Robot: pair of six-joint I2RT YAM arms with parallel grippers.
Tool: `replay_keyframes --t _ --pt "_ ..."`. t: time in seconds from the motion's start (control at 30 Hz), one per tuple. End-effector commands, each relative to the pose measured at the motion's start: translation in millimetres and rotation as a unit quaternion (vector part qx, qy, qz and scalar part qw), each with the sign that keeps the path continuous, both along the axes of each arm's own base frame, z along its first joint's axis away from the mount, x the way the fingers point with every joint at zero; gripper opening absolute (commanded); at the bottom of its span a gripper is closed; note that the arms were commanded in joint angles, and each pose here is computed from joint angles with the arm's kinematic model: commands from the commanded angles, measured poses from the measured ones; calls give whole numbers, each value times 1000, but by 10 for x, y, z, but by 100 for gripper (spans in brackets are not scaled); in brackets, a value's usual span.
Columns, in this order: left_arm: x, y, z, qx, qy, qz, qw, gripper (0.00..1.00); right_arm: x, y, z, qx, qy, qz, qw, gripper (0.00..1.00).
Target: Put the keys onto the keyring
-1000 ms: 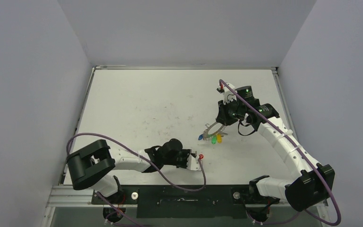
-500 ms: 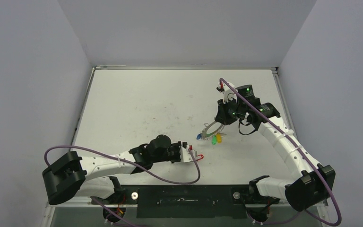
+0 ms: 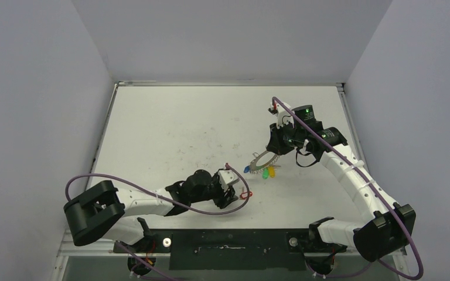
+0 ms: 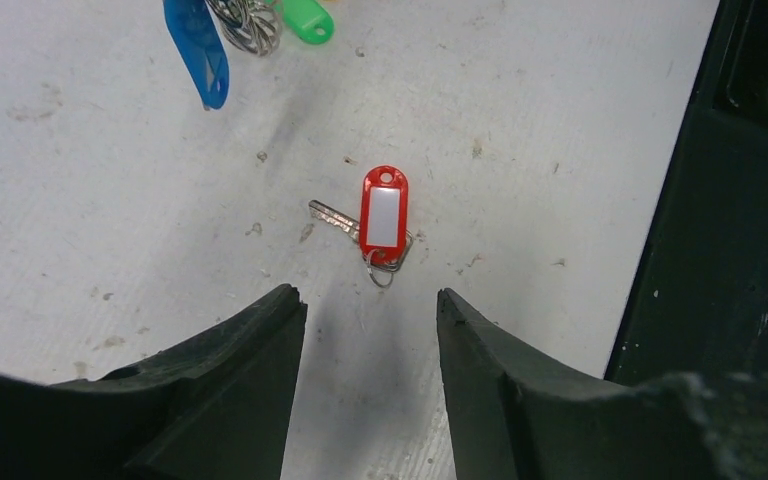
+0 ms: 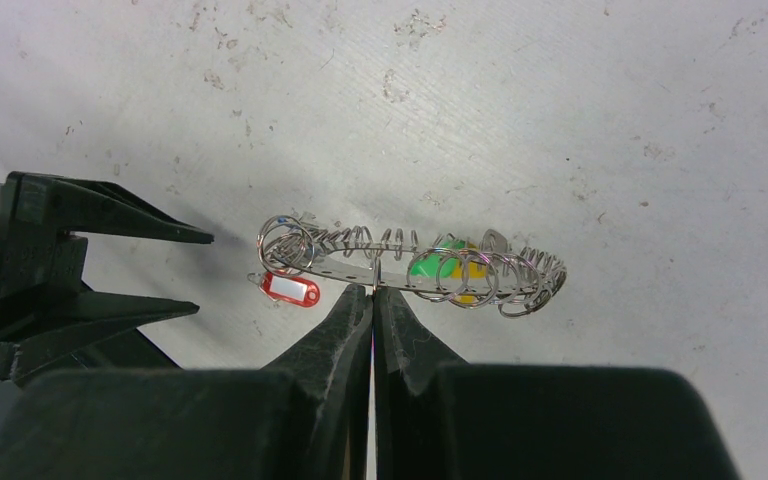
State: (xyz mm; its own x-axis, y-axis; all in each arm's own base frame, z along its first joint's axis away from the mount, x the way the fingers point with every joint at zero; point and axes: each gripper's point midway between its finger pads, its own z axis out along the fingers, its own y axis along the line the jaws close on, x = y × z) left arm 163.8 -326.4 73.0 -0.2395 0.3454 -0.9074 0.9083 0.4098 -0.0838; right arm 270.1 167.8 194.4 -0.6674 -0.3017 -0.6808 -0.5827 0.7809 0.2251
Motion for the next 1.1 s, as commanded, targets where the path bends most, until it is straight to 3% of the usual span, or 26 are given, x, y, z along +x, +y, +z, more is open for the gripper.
replay_keyframes --t 0.0,0.6,0.77,0.87,1.07 --pt "17 -148 36 -40 38 14 998 49 91 43 202 19 -35 4 999 0" --pt "66 -349 -346 -2 49 -43 998 39 106 16 232 11 -44 7 999 0" --pt "58 -349 -379 2 48 -57 997 24 111 10 243 9 -46 6 999 0" --pt "62 -315 -332 0 41 -68 997 0 111 11 256 9 -47 7 999 0" --pt "136 -194 -117 7 5 -65 998 0 133 25 287 11 -49 8 999 0"
